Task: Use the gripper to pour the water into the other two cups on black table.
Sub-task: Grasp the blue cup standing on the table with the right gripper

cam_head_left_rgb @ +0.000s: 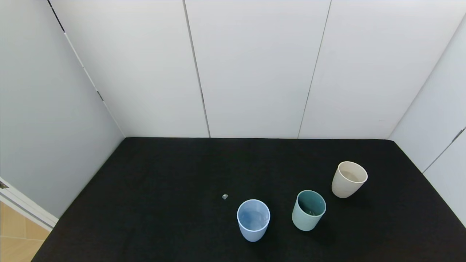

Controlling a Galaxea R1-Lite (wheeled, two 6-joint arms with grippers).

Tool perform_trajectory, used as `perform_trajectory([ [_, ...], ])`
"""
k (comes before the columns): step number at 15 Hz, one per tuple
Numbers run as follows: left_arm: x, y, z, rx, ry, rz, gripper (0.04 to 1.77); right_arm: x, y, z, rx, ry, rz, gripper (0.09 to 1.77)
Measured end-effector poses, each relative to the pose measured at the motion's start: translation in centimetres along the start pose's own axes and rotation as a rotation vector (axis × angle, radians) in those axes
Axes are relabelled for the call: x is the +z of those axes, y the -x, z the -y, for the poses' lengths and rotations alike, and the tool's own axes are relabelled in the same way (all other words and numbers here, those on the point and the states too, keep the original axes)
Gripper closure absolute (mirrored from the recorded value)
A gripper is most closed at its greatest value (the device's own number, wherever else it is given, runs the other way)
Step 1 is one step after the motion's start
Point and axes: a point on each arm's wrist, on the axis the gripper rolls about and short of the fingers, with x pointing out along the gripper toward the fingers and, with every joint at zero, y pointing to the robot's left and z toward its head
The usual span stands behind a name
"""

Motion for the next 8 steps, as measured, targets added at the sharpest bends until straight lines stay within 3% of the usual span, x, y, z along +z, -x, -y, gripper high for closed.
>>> perform_trajectory([
  [8,0.00,0.00,0.00,0.000,0.000,0.000,0.09,0.01,0.02,-0.02,0.008,0.001,-0.004,0.15],
])
